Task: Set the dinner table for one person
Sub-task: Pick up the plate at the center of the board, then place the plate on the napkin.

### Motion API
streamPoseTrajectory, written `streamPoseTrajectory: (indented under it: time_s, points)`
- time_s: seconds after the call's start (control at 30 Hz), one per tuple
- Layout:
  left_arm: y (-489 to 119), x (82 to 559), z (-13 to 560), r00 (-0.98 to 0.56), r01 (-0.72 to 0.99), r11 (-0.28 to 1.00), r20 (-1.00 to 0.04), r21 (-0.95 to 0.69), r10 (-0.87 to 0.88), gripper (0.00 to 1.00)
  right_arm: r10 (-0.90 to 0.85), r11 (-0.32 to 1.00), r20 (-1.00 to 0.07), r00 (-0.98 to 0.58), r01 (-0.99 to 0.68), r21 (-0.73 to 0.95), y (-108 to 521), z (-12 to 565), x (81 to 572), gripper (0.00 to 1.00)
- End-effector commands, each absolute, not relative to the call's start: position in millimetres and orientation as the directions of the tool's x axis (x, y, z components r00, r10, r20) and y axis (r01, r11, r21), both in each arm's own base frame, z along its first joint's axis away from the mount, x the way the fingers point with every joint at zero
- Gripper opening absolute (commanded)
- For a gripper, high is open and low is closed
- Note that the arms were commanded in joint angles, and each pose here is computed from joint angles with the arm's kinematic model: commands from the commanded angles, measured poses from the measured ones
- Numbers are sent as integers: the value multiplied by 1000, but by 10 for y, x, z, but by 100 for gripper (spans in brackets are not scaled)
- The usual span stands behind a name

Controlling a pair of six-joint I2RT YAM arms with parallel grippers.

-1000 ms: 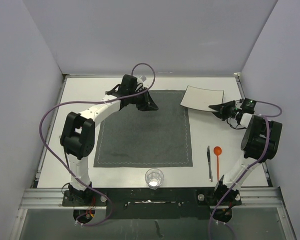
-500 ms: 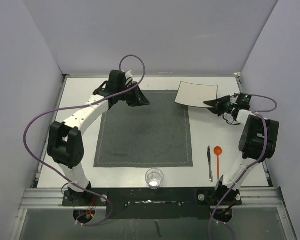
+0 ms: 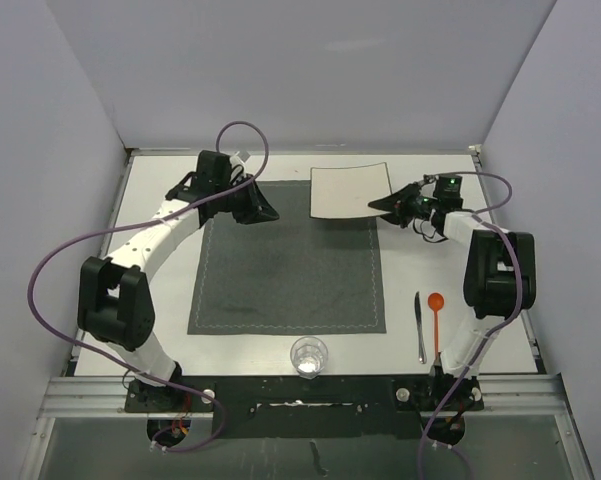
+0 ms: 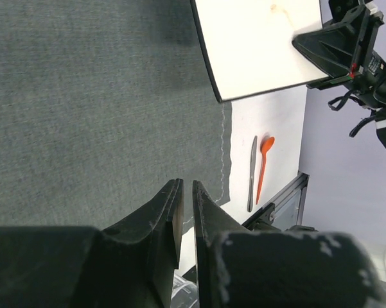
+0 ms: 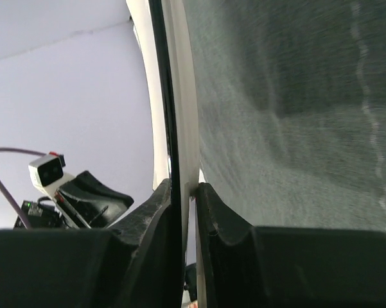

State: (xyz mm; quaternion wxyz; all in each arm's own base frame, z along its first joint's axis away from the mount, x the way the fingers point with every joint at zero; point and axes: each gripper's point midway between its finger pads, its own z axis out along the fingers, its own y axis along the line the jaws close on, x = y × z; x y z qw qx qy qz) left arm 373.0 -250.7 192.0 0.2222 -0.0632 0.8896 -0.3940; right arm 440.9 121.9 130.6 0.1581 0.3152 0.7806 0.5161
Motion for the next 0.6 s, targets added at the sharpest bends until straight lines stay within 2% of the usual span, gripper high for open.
streamPoseTrajectory:
  time_s: [0.0, 0.33, 0.57]
  points:
    - [-2373, 3683, 2291, -852, 142, 661, -431, -737, -298, 10, 516, 225, -90, -852, 34, 974, 1602, 2043, 4401, 0]
    - [-2180, 3629, 2289, -849, 127, 663, -427, -737, -311, 10, 517, 146, -4, -856, 83, 986, 2223, 1692, 4190, 0]
    - [-1996, 3570, 2311, -851, 122, 672, -425, -731, -308, 10, 534, 144, -6, -846, 83, 986, 2586, 1529, 4072, 0]
